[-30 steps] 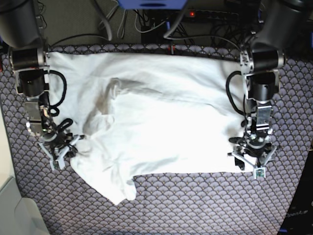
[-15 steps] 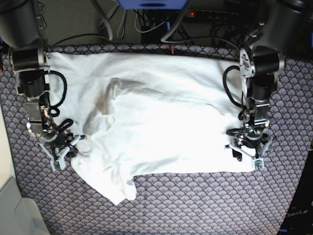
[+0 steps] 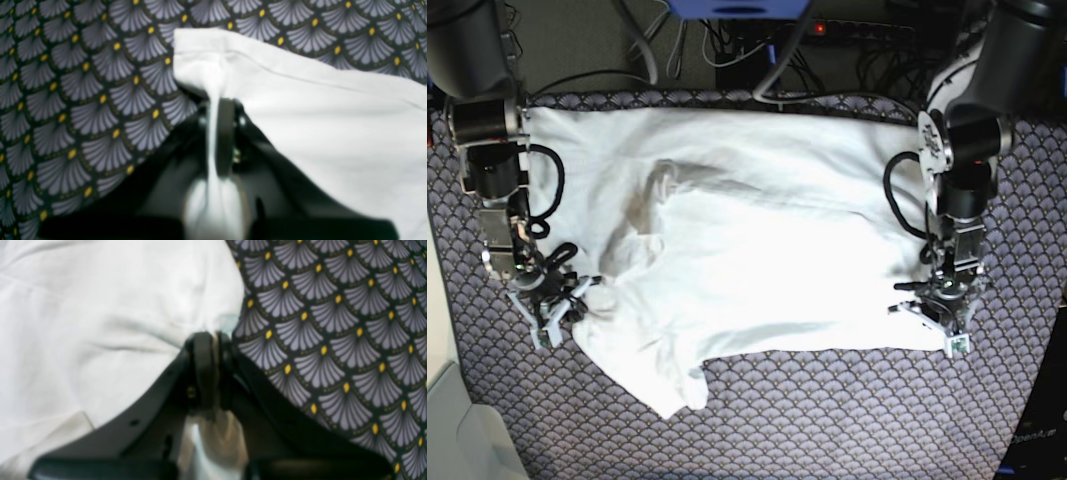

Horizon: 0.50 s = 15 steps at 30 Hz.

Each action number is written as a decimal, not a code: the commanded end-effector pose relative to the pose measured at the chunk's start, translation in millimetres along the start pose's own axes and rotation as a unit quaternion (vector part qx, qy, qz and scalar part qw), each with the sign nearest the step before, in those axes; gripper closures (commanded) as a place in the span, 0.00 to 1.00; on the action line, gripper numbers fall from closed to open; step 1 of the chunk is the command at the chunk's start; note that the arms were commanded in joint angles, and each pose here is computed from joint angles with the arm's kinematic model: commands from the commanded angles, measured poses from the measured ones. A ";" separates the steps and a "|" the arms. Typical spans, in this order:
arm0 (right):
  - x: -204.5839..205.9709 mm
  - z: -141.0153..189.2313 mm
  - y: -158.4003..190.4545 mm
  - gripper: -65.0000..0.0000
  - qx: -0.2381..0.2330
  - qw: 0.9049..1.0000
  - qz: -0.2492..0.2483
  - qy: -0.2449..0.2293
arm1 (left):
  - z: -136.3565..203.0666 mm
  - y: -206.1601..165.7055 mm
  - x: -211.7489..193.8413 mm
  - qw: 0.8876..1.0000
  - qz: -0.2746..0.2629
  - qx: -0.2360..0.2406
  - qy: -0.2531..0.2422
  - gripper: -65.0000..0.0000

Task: Fold the T-shirt properly
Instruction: 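Grasp the shirt side edges near the hem with both grippers, then lift the hem with both grippers and fold it toward the collar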

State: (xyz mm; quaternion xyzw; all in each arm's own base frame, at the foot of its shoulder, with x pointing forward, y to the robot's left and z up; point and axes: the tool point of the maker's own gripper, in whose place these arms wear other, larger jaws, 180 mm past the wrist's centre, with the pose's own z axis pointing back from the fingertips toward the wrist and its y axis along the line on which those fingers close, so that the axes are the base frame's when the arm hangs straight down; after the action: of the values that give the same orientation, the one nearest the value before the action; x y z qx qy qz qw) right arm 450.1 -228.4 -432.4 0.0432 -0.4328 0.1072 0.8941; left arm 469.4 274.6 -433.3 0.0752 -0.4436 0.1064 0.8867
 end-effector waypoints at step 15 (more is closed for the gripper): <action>11.1 24.5 10.8 1.00 0.022 0.997 0.072 -0.018 | 27.4 19.3 38.6 0.996 -0.025 0.030 -0.075 0.99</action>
State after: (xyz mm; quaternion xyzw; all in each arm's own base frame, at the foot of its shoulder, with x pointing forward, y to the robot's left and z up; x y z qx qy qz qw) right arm 425.5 -215.2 -422.8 0.0398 -0.4344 0.1757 0.8825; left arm 444.8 282.6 -417.2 0.1078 -0.4664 0.0892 0.8734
